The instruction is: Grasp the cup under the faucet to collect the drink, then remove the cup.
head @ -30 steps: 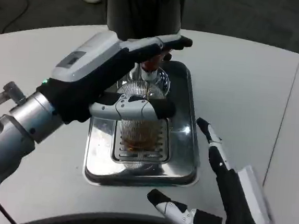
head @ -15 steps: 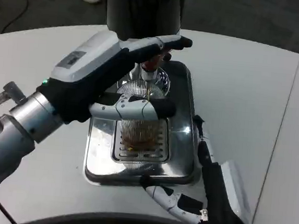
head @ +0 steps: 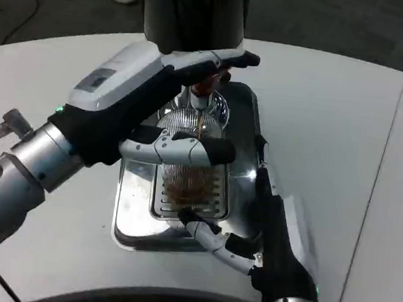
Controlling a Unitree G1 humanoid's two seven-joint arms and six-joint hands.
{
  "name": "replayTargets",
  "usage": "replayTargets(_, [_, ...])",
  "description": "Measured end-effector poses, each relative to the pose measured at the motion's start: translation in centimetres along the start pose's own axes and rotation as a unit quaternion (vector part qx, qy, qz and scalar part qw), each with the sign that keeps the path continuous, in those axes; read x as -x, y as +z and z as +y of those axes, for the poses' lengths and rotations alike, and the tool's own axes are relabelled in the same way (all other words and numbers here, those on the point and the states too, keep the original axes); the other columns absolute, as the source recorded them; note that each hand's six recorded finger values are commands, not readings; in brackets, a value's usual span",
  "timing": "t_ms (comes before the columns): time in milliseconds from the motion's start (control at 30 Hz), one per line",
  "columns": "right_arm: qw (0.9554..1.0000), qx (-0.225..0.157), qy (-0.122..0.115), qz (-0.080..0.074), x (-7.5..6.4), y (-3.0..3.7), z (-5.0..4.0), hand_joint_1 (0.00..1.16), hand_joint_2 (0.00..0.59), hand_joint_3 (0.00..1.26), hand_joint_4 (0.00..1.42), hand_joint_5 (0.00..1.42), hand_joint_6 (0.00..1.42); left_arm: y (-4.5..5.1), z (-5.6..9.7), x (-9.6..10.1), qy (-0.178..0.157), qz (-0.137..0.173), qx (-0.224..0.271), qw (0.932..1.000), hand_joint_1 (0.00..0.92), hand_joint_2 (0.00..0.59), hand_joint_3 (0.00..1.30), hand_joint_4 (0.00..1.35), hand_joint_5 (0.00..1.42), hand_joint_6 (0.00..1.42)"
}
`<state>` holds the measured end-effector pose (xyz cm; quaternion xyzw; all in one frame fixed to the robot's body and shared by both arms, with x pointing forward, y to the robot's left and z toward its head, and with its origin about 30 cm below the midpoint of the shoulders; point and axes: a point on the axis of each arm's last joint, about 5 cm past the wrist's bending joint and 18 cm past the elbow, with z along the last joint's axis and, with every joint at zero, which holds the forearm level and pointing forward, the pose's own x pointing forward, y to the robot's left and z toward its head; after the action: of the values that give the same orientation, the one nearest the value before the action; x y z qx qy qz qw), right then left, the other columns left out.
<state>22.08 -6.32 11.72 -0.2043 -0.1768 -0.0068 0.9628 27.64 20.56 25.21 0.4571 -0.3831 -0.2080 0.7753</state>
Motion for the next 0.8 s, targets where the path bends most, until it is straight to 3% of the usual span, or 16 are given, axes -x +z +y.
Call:
replayTargets(167, [1.0000,-0.004,0.001,0.001,-0.7,-0.09,0.69,0.75,0.178,0.00,0.01,0.00,0.06,0.01,0.1,0.0,-0.004,0.000,-0.009,1.0000,0.000,0.034,0.21,0.18,0.28,0.20])
replayTargets(800, [0.9994,-0.030,0.011,-0.009,-3.2,1.11,2.90,0.74,0.183,0.00,0.02,0.00,0.06,0.03,0.5,0.0,-0.010,-0.003,-0.025,0.9996,0.000,0.034,0.21,0.18,0.28,0.20])
